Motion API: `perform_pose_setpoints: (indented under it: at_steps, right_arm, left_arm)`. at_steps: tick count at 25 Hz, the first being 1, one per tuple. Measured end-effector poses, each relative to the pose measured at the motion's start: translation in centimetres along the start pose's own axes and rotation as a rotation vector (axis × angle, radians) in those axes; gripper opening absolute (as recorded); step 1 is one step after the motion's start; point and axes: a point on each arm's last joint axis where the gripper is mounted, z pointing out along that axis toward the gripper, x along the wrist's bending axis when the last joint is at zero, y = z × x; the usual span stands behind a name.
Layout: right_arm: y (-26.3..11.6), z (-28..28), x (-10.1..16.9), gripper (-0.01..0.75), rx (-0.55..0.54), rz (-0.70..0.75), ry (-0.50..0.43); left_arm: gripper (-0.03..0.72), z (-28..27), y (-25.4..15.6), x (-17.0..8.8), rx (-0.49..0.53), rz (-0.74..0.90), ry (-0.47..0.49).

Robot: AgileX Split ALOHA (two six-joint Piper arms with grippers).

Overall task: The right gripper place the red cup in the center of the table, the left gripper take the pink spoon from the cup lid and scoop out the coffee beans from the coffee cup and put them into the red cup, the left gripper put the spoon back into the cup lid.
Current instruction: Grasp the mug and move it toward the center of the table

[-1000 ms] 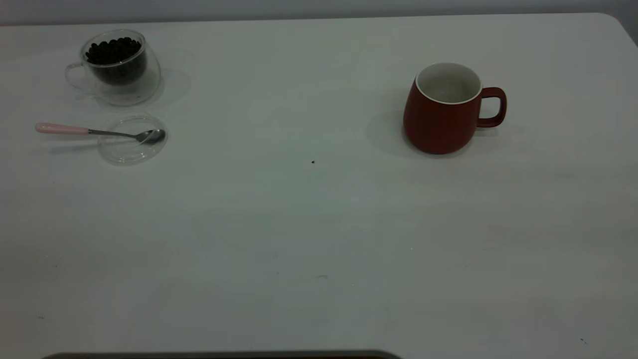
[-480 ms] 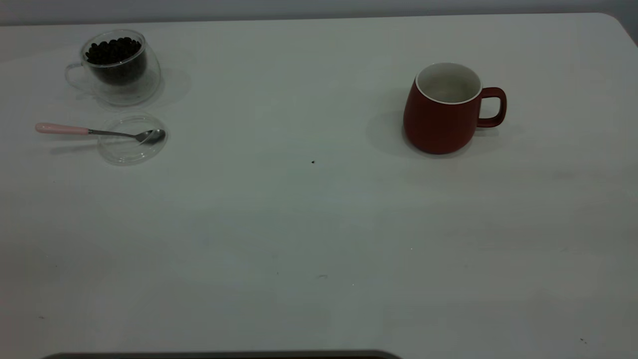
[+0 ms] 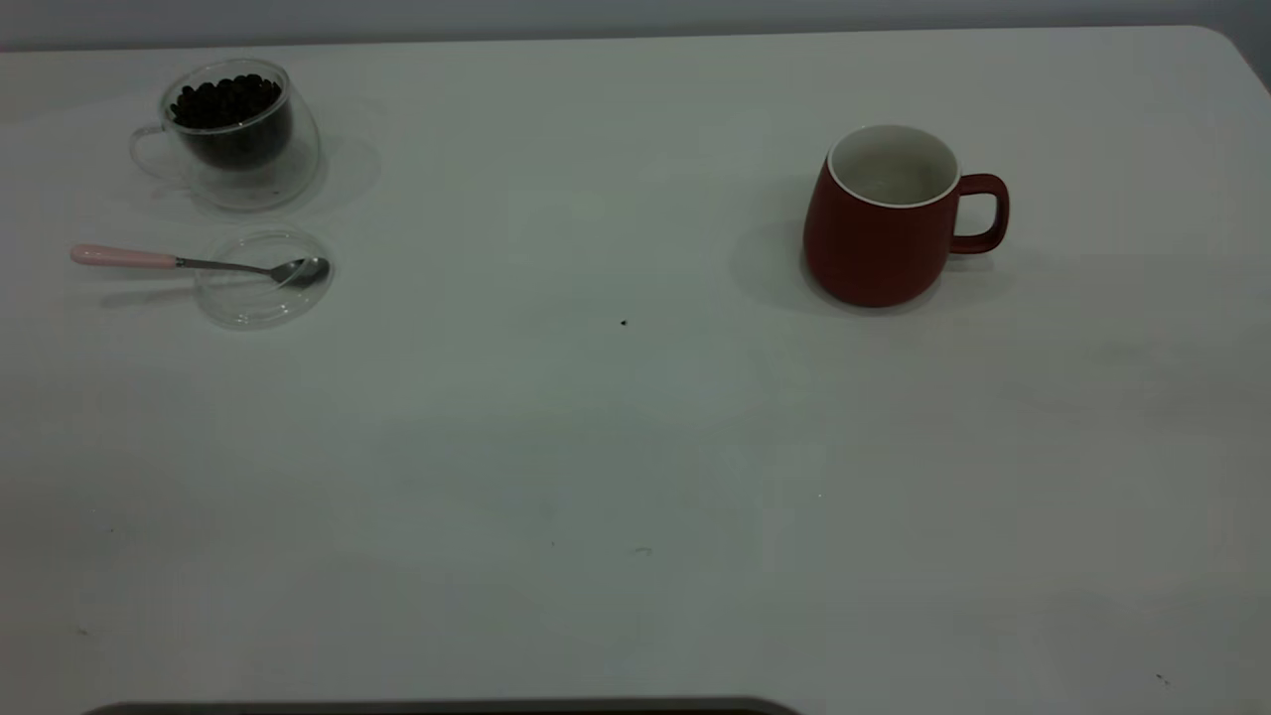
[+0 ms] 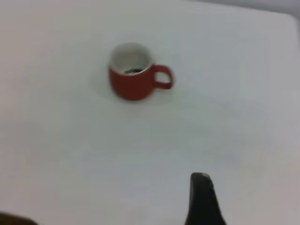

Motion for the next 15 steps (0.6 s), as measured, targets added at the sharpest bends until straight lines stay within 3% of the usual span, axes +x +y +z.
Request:
perform_pose_setpoints:
  at_steps: [5,12,15]
  right_arm:
    - [2.5,6.0,-0.6,0.537,0.095,-0.112,0.077]
    - [3.1,14.7,-0.9,0.536,0.2,-0.153,0.169]
    - [3.4,18.7,-0.5,0.536,0.242,-0.236,0.205]
  left_arm:
    - [0.517,0.0,0.0,0.0,0.0,0.0,0.0]
    - [0.517,0.0,0.0,0.0,0.0,0.0,0.0]
    - [0.517,0.0,0.0,0.0,0.0,0.0,0.0]
